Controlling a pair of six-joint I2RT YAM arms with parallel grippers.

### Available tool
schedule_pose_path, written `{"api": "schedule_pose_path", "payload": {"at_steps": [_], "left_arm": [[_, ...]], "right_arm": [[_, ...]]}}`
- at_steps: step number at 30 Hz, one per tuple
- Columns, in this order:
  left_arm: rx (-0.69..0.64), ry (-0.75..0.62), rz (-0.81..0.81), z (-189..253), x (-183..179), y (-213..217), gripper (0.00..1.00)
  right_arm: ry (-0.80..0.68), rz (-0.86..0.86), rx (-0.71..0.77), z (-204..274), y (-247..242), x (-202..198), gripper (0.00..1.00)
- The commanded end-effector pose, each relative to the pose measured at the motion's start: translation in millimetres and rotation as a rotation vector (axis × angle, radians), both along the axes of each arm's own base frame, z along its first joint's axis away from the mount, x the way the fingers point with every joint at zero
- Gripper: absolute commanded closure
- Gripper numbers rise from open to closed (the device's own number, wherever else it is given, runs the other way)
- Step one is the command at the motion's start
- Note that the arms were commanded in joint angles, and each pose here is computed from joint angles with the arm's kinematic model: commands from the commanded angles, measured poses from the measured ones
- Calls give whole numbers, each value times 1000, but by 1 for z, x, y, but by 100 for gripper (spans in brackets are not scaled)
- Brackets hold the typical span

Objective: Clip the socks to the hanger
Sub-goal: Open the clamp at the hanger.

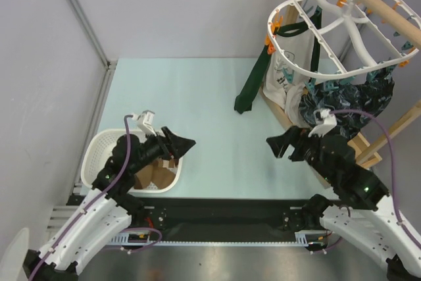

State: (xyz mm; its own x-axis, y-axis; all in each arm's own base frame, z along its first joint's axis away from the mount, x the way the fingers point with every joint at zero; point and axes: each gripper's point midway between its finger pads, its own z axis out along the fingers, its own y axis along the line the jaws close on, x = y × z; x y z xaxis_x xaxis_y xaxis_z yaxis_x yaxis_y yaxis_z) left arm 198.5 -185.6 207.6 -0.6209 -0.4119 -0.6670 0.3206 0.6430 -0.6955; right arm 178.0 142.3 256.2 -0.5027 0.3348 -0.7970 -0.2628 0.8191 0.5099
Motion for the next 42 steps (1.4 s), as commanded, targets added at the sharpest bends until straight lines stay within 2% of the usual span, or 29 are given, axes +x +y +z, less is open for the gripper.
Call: {"api": "schedule_pose_path", "payload": {"at_steps": [1,2,3,4,5,7,9,11,12,14,15,18,19,20,22,23,24,28,35,42], "left_arm": [[-205,-249,-242,72,-9,-42,19],[-209,-318,-253,96,-5,-48,19],[-202,-342,-281,107,-8,-58,19],[-169,-325,-292,103,2,-71,17],[-162,-417,-275,133,10,-76,16],[-136,-436,-306,136,19,-102,14],[-168,-548,-301,169,27,-118,13],[-165,-623,-299,177,41,-139,12],[-202,-696,-287,194,41,-146,12],[-193,-746,-285,195,57,-169,16],[-210,-766,-297,197,60,-179,20],[-302,-836,-359,211,68,-212,22],[-376,-934,-371,240,61,-215,23],[-388,-956,-389,240,63,-225,24],[-380,-971,-436,223,70,-253,27],[-402,-1007,-439,240,70,-258,28],[-387,-994,-455,227,77,-271,30],[-396,-1019,-486,236,84,-292,33],[-399,-1003,-495,231,93,-316,36],[-394,-979,-498,221,94,-329,45]], "right_arm": [[-174,-110,-66,70,-23,22,7],[-178,-126,-86,76,-26,24,9],[-216,-170,-73,102,-35,25,11],[-214,-194,-83,108,-39,28,12],[-194,-214,-112,109,-41,32,12],[-225,-246,-99,136,-48,33,12],[-207,-287,-120,140,-53,37,14],[-215,-300,-109,157,-56,37,18],[-217,-299,-103,163,-56,36,20],[-223,-296,-92,175,-57,33,20],[-225,-290,-90,178,-56,33,20],[-258,-286,-75,196,-62,26,20],[-268,-280,-68,202,-63,23,20],[-285,-268,-54,210,-63,19,20],[-298,-256,-39,216,-63,15,20],[-299,-247,-36,218,-62,14,21],[-306,-235,-27,223,-62,11,21],[-310,-210,-38,223,-62,6,21],[-328,-205,-37,223,-65,2,21],[-304,-190,-56,215,-54,12,20]]}}
